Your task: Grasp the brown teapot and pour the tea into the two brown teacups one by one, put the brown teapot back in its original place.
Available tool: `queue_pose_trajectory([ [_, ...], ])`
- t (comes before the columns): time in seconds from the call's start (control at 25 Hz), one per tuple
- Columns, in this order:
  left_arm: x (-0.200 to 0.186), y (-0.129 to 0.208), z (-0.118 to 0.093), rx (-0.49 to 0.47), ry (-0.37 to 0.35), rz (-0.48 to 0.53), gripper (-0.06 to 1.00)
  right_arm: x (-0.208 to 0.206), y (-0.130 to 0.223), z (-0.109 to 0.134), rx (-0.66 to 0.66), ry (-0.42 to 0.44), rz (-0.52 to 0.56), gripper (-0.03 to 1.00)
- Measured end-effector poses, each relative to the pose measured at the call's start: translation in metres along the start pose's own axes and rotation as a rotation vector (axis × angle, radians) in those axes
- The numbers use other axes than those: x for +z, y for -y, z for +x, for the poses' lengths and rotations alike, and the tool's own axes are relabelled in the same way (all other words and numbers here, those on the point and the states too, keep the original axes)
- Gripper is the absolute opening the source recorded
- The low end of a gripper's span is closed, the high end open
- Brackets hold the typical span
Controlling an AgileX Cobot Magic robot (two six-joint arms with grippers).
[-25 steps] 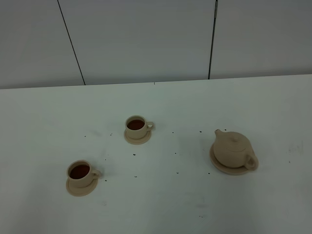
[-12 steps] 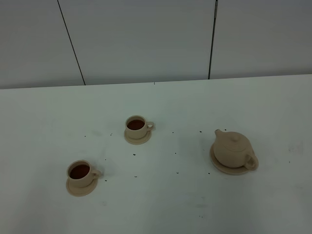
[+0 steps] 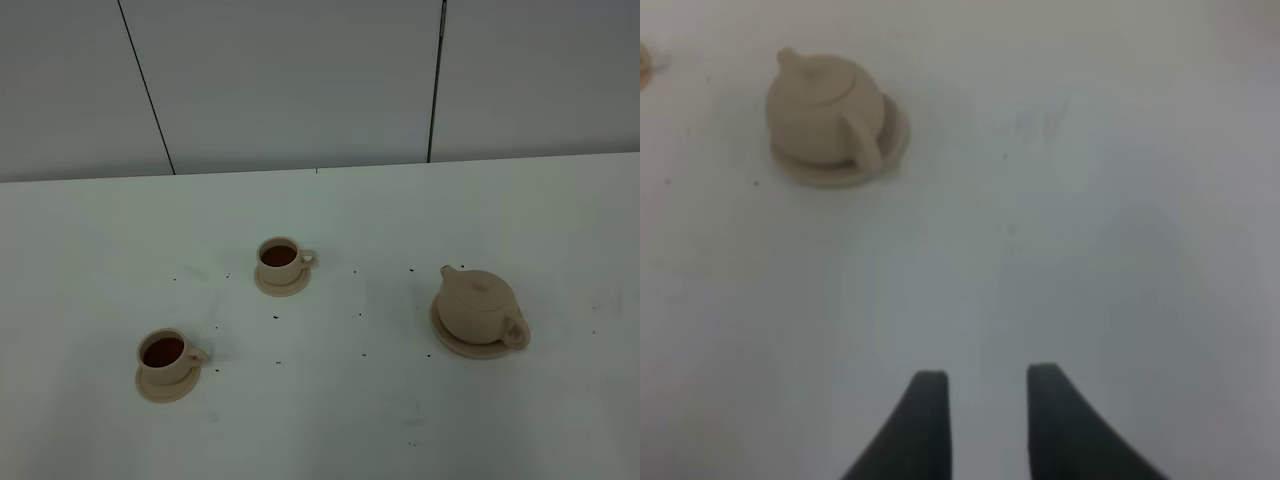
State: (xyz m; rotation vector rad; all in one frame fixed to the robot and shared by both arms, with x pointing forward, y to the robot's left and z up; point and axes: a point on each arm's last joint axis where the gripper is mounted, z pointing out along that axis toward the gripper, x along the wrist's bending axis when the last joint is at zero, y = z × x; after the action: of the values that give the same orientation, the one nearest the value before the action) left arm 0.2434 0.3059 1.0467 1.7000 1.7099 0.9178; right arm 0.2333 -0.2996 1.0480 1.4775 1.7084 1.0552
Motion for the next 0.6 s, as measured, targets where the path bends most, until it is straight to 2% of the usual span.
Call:
queue_pose_trajectory([
  [0.6, 0.0000, 0.0000, 0.0000, 0.000, 0.000, 0.000, 0.24, 0.0005, -0.0002, 0.0000, 0.010, 0.000, -0.005, 0.19],
])
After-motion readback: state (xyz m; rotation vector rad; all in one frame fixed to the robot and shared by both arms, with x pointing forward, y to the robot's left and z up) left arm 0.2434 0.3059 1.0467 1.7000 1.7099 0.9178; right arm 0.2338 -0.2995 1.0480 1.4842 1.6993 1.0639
